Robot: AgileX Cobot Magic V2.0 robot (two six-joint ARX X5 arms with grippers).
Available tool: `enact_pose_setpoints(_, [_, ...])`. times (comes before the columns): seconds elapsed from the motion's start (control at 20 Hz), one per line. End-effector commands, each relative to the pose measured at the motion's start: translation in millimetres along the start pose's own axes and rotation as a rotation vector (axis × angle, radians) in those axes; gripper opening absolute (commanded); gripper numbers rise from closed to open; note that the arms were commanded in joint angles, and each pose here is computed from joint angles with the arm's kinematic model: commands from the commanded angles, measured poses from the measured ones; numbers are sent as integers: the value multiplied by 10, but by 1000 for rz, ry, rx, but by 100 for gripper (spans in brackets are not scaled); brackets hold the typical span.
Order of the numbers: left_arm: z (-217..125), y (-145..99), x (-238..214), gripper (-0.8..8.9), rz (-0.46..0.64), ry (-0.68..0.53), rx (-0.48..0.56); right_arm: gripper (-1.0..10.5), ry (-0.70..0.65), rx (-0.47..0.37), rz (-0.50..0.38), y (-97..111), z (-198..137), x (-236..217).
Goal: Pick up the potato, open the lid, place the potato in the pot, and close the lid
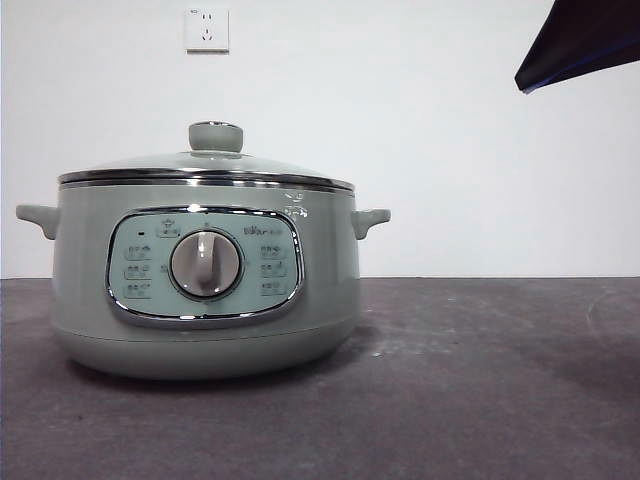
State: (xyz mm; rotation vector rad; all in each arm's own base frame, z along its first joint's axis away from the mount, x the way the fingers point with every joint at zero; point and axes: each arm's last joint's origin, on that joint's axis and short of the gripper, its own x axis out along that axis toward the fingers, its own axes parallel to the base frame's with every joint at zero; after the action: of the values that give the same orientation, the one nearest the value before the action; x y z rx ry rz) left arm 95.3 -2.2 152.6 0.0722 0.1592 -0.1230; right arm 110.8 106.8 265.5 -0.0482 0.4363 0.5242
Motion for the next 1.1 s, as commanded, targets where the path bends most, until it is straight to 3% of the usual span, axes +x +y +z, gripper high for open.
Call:
enact_pose_setpoints(0.05, [-46, 2, 14, -3, 5, 7, -12, 2, 1, -1, -2, -2, -21, 9])
enact_pose_setpoints(0.75, [-45, 2, 14, -3, 4, 7, -11, 1, 4, -4, -7, -4, -24, 9])
enact_pose_setpoints(0.8, [-45, 2, 14, -3, 5, 7, -12, 1, 10, -32, -7, -5, -33, 8])
enact_pose_setpoints(0.95, [-45, 2, 14, -3, 5, 7, -11, 1, -5, -95, -72, -112, -25, -57])
enact_pose_setpoints(1.1, [-44, 2, 14, -3, 4, 7, -11, 1, -35, -91, -49, -277, -28, -129])
